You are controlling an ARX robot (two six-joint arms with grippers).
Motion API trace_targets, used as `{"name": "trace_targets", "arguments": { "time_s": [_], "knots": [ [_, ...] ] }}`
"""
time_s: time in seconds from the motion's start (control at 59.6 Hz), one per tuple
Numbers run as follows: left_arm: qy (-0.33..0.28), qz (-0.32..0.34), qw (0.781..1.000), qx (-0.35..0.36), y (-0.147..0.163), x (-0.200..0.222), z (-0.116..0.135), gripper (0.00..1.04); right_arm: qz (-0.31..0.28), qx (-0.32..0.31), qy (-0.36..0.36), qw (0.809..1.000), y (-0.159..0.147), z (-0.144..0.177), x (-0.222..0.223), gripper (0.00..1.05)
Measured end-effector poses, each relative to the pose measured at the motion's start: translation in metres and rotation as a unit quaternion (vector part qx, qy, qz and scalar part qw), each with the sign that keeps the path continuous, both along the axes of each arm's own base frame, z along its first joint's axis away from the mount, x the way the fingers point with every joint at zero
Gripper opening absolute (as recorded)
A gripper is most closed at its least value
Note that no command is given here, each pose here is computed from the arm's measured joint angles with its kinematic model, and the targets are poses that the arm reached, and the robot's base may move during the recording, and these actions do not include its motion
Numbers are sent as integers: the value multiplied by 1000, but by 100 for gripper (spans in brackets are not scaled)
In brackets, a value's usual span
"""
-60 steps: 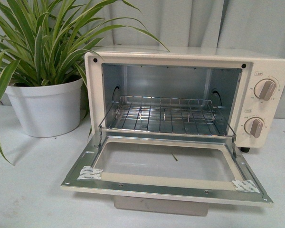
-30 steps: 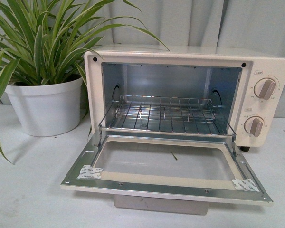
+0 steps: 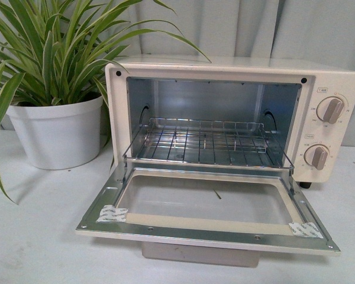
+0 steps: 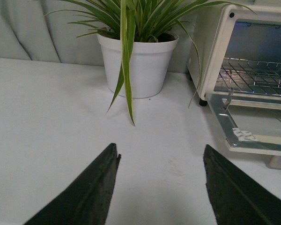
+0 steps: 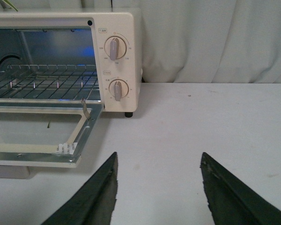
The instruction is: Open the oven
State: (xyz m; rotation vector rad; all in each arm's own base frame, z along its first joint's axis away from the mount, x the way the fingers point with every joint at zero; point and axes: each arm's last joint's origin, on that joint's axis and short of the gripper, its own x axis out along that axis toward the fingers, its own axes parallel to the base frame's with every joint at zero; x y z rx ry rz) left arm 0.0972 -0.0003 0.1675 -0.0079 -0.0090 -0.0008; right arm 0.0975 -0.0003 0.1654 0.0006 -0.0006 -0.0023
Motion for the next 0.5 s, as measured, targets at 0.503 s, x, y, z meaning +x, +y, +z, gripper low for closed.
{"name": "trace_targets", "arguments": {
  "time_s": [0.503],
  "knots": [
    [0,0,1000,1,0,0,0,98,0,0,0,1000,0,0,0,95]
  ]
}}
